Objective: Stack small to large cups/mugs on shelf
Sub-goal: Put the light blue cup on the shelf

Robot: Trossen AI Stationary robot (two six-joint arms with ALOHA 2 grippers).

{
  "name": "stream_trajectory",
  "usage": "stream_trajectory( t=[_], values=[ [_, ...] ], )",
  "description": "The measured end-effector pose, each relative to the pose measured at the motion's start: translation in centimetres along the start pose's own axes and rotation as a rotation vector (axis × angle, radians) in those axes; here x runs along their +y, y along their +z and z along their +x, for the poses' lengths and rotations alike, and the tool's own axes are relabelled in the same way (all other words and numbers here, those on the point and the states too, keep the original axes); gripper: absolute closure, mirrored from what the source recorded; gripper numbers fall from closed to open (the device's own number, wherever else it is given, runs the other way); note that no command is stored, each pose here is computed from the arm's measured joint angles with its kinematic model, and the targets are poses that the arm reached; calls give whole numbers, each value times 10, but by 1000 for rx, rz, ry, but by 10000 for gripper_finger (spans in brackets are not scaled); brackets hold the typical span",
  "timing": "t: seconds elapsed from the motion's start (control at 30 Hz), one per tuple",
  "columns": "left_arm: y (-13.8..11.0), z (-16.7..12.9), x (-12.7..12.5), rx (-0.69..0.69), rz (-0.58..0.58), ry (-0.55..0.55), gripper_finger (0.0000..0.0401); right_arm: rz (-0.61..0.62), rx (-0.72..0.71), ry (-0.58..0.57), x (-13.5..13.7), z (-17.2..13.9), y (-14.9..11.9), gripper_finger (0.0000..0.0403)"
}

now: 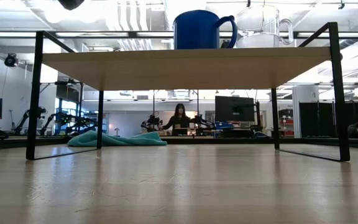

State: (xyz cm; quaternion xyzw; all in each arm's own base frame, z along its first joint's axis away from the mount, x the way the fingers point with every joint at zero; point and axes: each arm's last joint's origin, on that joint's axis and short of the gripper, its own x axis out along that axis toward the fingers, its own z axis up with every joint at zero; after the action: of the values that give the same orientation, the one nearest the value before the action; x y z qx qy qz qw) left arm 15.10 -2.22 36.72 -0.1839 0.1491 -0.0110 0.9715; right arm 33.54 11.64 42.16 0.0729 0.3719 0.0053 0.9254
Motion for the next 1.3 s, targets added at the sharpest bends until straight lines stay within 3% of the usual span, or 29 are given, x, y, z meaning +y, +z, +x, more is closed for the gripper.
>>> stream_trajectory(
  t=[0.13, 0.27, 0.5, 0.7, 0.93, 1.07, 1.2, 1.3],
  values=[
    [-9, -15, 2, 82, 42, 1, 315, -52, -74, 111, 7, 10, 5, 329],
    [-21, -19, 5, 199, 51, 22, 315, -59, -79, 104, 1, 16, 6, 326],
    [-26, -18, 7, 219, -1, 32, 315, -50, -82, 92, -4, 16, 8, 333],
    [-27, -20, 4, 276, 57, -84, 315, -50, -78, 89, -4, 16, 7, 333],
    [-30, -23, 1, 353, -82, -185, 315, -53, -61, 84, -4, 16, 6, 335],
    [-38, -24, 0, 490, -116, -282, 315, -55, -48, 80, -5, 16, 4, 331],
    [-55, -26, 7, 726, -290, -136, 315, -57, -34, 75, -5, 16, 3, 330],
    [-69, -31, 14, 899, -317, -9, 315, -58, -29, 74, -5, 16, 2, 334]
  ],
)
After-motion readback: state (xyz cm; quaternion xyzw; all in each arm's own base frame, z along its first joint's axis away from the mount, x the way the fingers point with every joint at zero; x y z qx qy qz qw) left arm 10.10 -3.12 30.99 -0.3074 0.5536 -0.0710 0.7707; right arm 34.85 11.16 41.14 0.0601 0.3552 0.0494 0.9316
